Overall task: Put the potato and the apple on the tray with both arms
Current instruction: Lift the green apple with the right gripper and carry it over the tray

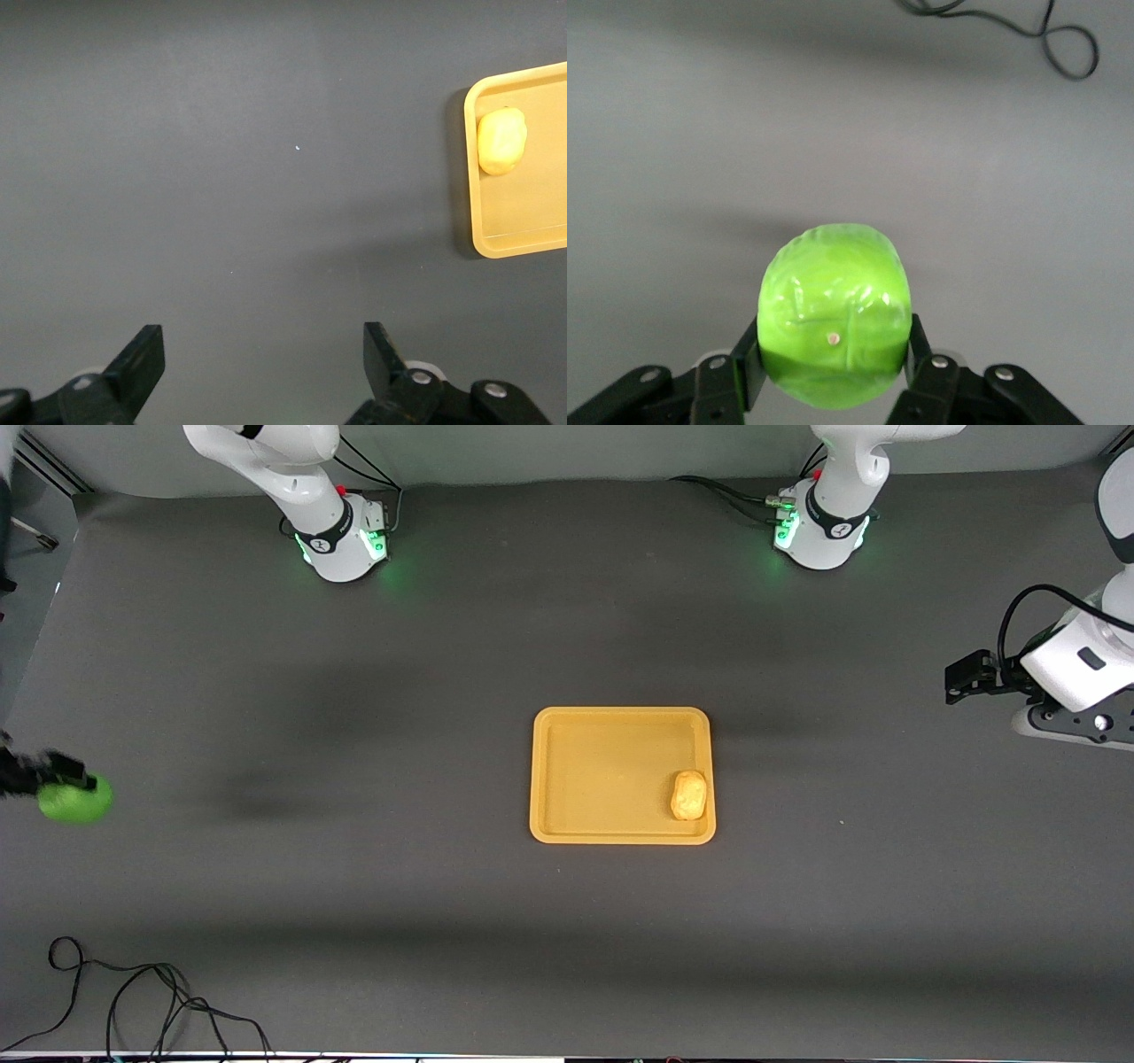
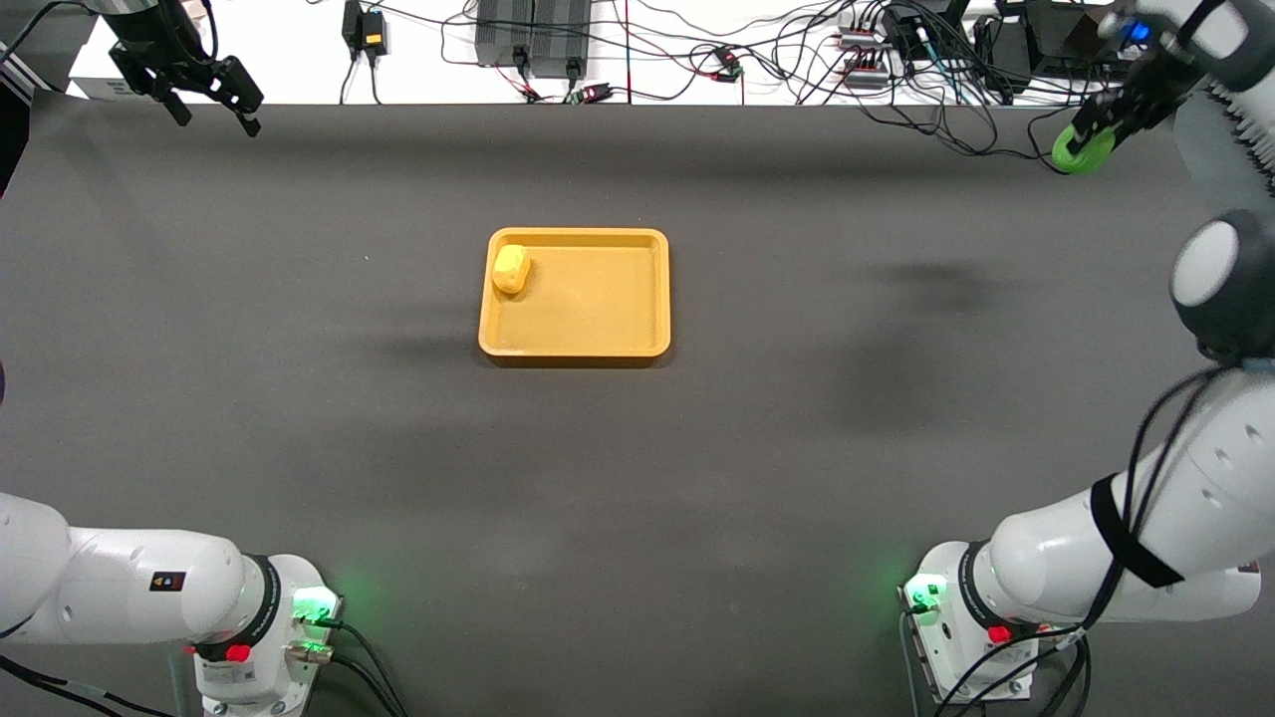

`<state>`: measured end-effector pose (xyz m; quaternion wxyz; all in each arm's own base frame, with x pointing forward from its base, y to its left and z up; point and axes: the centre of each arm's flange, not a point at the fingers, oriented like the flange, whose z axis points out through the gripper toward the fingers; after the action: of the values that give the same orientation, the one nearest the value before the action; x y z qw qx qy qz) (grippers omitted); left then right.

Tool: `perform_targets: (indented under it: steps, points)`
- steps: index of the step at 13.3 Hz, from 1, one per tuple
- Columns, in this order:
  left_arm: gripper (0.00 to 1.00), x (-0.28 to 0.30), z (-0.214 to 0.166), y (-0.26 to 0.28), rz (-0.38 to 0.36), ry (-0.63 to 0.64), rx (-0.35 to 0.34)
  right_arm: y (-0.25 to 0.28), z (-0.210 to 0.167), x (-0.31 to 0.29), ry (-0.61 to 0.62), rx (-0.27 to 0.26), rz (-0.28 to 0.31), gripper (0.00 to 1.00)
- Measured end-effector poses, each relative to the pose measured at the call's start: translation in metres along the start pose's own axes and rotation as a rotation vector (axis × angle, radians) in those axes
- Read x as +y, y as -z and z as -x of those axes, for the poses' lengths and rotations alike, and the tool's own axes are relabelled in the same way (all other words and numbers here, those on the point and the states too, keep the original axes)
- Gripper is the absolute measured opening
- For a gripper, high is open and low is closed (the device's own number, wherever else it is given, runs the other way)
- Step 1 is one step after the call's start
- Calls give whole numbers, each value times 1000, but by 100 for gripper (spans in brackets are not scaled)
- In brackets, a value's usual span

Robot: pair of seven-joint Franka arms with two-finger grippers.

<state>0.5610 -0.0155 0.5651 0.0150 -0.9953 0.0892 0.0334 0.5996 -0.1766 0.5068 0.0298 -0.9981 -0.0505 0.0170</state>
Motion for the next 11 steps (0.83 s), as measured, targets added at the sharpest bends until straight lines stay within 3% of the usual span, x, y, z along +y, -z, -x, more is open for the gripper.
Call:
perform_targets:
  steps: [2, 6, 11]
  points:
    - [100, -6, 10, 6, -1, 12, 8, 32, 6, -76, -47, -16, -21, 63]
    - [100, -8, 18, 10, -3, 14, 16, 21, -10, -264, -189, -51, -3, 63]
    - [100, -7, 19, 9, -7, 14, 43, -13, 8, -535, -342, -23, 19, 63]
